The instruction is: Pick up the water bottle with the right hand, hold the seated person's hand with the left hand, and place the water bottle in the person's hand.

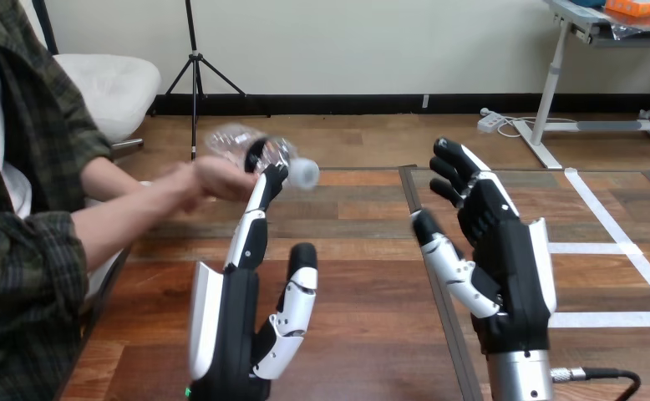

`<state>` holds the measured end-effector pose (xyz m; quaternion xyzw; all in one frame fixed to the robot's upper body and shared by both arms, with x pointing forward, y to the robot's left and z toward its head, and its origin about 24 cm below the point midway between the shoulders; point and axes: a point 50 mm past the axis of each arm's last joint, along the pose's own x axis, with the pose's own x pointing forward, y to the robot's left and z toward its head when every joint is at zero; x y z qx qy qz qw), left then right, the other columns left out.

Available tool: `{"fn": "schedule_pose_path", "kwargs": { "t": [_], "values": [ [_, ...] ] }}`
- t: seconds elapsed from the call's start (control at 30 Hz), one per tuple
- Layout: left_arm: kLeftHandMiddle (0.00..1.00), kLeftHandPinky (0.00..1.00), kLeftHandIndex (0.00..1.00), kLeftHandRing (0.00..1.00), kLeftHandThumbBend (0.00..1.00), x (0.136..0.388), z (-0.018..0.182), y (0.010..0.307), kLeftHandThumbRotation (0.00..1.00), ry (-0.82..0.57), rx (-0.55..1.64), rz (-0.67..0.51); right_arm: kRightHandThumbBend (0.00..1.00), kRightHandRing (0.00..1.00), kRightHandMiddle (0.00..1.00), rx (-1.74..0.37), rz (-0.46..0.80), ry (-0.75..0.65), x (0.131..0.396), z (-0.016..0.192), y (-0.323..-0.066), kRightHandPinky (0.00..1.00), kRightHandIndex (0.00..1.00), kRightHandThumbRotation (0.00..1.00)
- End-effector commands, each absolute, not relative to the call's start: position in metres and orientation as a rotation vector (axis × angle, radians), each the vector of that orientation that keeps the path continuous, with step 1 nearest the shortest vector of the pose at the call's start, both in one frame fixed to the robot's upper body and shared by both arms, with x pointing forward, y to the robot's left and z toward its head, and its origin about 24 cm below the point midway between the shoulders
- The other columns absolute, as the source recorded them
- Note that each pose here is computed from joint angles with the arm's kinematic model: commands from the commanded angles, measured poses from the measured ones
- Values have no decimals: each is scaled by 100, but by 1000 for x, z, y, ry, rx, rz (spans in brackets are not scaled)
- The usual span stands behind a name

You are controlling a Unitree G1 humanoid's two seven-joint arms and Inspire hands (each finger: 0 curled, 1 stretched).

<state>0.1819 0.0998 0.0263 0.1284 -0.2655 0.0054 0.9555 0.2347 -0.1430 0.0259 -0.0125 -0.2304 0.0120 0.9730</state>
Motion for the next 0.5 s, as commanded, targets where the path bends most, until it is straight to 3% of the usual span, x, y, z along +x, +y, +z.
{"fn": "schedule_pose_path", "kwargs": {
  "t": [0.0,0.47],
  "values": [
    [93,93,95,93,4,185,30,95,100,-571,211,-1,42,84,86,-9,12,-568,240,44,-139,74,81,46],
    [92,90,93,91,0,182,29,93,100,-554,197,-12,42,84,87,-15,10,-567,238,42,-140,73,81,48]
  ]
}}
